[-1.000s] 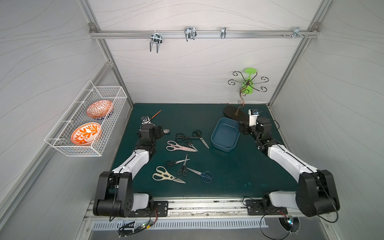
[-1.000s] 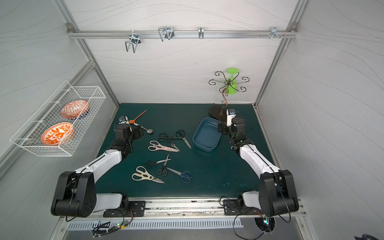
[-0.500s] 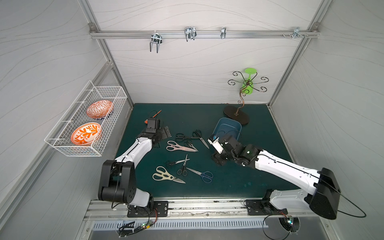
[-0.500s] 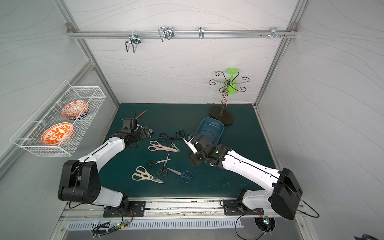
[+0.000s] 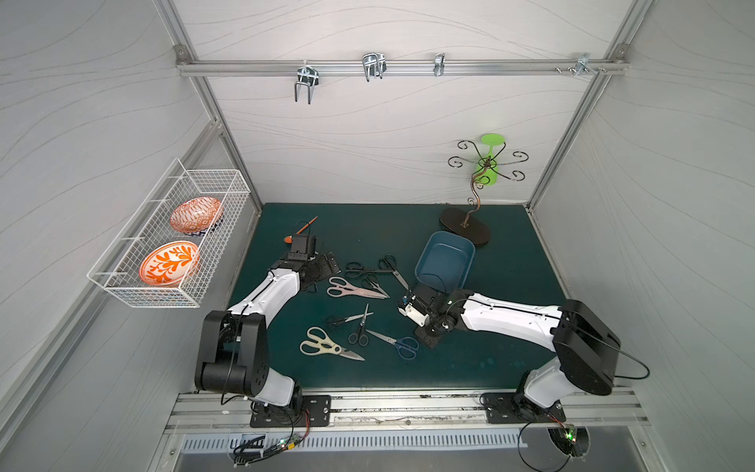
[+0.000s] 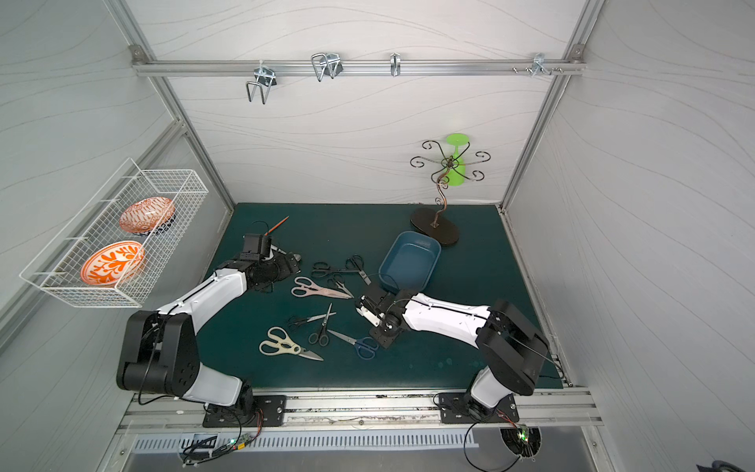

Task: Put the scissors into the storage box
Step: Pick up the scissors from the center of the board.

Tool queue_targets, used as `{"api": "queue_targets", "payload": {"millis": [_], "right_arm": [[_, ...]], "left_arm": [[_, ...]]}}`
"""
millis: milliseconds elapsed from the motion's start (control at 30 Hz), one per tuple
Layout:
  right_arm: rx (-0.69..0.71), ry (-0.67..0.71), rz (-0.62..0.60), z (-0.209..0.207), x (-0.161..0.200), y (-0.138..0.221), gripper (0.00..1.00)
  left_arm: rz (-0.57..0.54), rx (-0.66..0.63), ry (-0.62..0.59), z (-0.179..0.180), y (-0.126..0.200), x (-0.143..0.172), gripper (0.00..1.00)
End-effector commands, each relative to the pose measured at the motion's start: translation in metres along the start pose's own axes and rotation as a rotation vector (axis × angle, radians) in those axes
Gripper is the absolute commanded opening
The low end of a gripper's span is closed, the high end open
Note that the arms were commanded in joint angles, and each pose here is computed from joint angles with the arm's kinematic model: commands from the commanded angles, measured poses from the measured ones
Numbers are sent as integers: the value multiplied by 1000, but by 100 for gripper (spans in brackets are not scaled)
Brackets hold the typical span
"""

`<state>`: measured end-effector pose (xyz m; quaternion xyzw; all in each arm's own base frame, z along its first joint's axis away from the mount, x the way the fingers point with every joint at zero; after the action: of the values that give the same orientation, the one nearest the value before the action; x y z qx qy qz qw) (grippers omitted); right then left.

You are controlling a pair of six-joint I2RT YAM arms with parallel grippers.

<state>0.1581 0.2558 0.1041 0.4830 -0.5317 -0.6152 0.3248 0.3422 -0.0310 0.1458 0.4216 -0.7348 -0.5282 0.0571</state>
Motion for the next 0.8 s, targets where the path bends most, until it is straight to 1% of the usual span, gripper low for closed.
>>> {"api": "queue_targets", "payload": {"millis": [0,133,267,467,767], "right_arm": [[-13,34,-5,1,-10,-3,41],[-4,50,30,4,-17,-10,38],[-21,36,32,8,-21,-17,35],[0,29,70,7,-19,-27,30],[15,18,115,10,-17,-42,27]], "left_arm": [[-10,36,30,-10,1,-12,99],[-4,41,52,-8,0,-15,99],[-13,40,62,-5,1,-19,99],[-19,38,85,-1,2,-23,99],[-18,36,98,1,1,-24,99]]}}
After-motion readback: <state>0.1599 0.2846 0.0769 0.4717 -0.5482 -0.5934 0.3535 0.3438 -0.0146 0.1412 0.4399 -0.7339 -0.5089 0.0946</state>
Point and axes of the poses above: each gripper's point midway between its finger pads, its own y axis back along the fingers, its own z axis along the line the jaws close on, x = y × z, the point moved 6 cm from there along y, back along the fingers, and after that the axes turned 14 degrees about y, right-handed, at the moved point
